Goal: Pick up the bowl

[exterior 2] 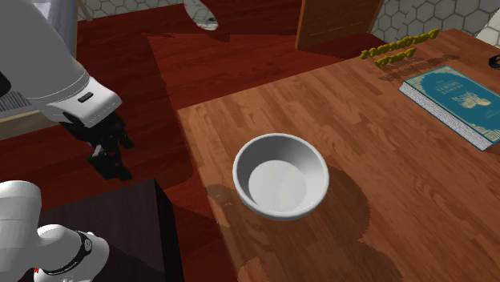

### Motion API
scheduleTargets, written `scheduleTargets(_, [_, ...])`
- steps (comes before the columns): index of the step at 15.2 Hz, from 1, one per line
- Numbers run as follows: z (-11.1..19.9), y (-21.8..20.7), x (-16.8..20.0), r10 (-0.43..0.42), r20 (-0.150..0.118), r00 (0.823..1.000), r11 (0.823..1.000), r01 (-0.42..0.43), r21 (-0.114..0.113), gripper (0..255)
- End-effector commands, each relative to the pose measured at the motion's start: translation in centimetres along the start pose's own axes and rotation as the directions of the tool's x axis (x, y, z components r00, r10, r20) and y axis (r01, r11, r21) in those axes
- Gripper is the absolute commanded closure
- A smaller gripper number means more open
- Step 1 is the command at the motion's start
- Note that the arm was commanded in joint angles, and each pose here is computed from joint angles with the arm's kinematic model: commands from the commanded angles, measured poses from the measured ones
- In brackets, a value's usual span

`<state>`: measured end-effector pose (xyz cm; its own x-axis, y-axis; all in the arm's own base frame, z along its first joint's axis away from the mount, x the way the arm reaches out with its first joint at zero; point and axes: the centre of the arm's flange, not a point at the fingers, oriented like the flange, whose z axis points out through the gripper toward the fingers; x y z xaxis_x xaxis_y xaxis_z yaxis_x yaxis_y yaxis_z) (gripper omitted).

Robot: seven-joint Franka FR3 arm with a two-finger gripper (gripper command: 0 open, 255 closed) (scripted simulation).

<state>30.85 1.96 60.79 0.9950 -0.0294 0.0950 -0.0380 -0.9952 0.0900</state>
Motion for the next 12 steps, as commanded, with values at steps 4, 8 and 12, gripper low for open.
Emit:
scheduleTargets(4, [0.4,0.1,3.9,-0.003,-0.004,1.000,1.000,0.003,-0.003,0])
scheduleTargets(8, [1.0,0.2,9.0,-0.008,-0.010,1.000,1.000,0.008,-0.007,0])
scheduleTargets(12, [1.5,0.3,14.2,-0.012,-0.016,1.000,1.000,0.012,-0.011,0])
